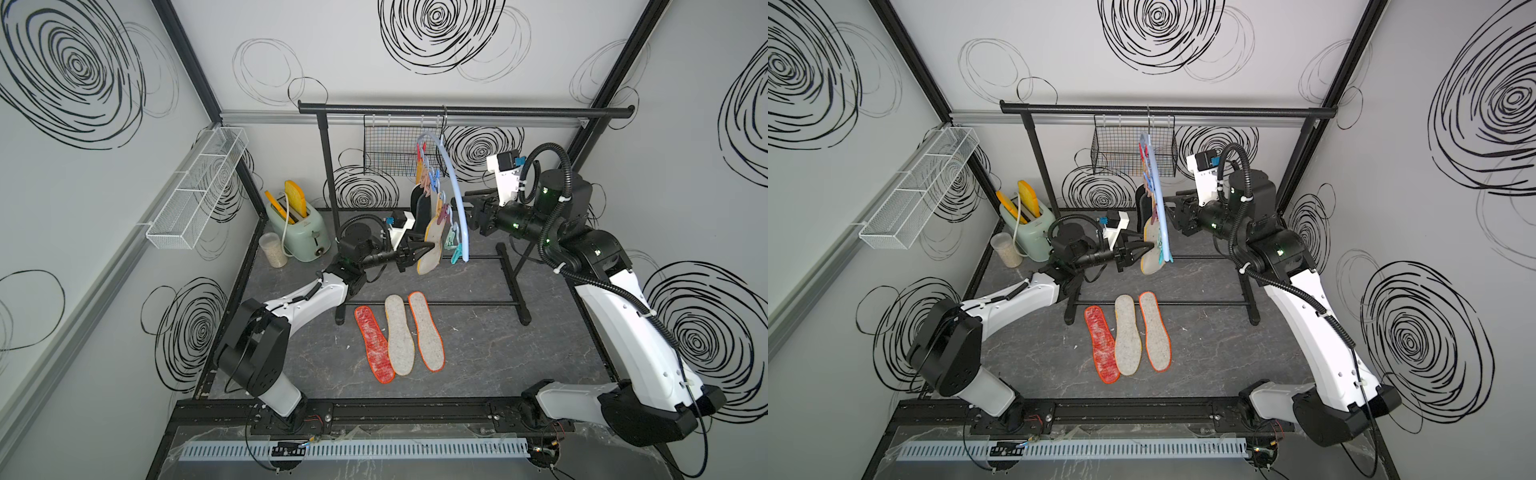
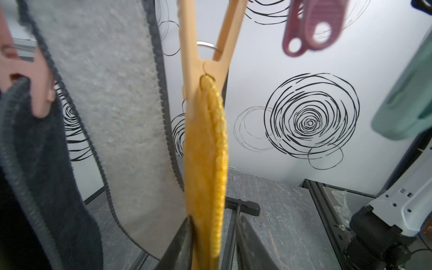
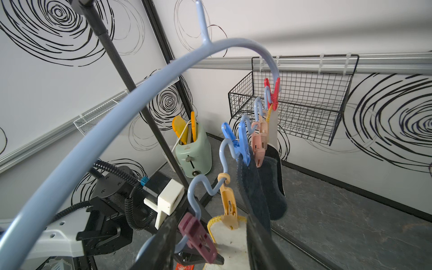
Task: Take the shoe insoles off the hanger
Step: Remove the insole from the hanger, then open the clamp at the hanger, then place the insole at the center of the board, then remove the insole from the hanger.
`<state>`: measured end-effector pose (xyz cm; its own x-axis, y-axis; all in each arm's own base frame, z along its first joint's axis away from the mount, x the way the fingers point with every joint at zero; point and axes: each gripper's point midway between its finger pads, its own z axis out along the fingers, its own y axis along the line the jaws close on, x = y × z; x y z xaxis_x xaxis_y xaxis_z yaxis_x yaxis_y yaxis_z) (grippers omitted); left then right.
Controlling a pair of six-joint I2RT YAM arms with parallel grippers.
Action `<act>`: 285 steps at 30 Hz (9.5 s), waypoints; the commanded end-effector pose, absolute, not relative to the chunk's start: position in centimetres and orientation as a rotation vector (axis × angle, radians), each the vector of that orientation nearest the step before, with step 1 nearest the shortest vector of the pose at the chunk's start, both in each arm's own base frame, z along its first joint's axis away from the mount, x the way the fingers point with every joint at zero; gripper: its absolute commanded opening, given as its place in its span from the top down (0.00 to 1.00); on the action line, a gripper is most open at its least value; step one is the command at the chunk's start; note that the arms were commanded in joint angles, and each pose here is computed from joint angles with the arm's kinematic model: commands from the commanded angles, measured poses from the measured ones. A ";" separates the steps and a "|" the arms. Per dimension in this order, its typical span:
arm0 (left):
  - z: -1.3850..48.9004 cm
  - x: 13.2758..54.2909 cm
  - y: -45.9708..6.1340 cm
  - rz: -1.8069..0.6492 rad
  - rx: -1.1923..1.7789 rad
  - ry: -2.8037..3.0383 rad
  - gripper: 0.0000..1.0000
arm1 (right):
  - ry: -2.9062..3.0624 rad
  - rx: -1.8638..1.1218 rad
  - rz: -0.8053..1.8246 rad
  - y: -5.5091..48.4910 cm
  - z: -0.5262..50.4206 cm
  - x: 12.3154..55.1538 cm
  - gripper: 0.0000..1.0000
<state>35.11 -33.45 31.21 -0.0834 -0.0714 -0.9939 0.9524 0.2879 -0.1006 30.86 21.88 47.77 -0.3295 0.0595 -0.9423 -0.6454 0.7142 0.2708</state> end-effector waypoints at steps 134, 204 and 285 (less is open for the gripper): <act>31.5 35.0 -28.7 -1.274 1.065 1.488 1.00 | 1.066 -1.269 1.032 29.7 43.7 33.1 0.45; 10.7 28.2 -43.4 -1.602 0.177 2.263 0.66 | 1.105 -1.221 0.998 29.3 44.0 33.1 0.86; 31.9 37.3 -29.2 -1.198 0.466 1.606 0.30 | 1.298 -0.959 0.737 22.9 42.7 32.5 0.45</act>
<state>37.19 -28.67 29.12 -0.4535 -0.2090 -0.8664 0.7270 0.4756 -0.4953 32.34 25.02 41.90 0.1315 -0.0746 -0.9885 -0.9277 0.3421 -0.1492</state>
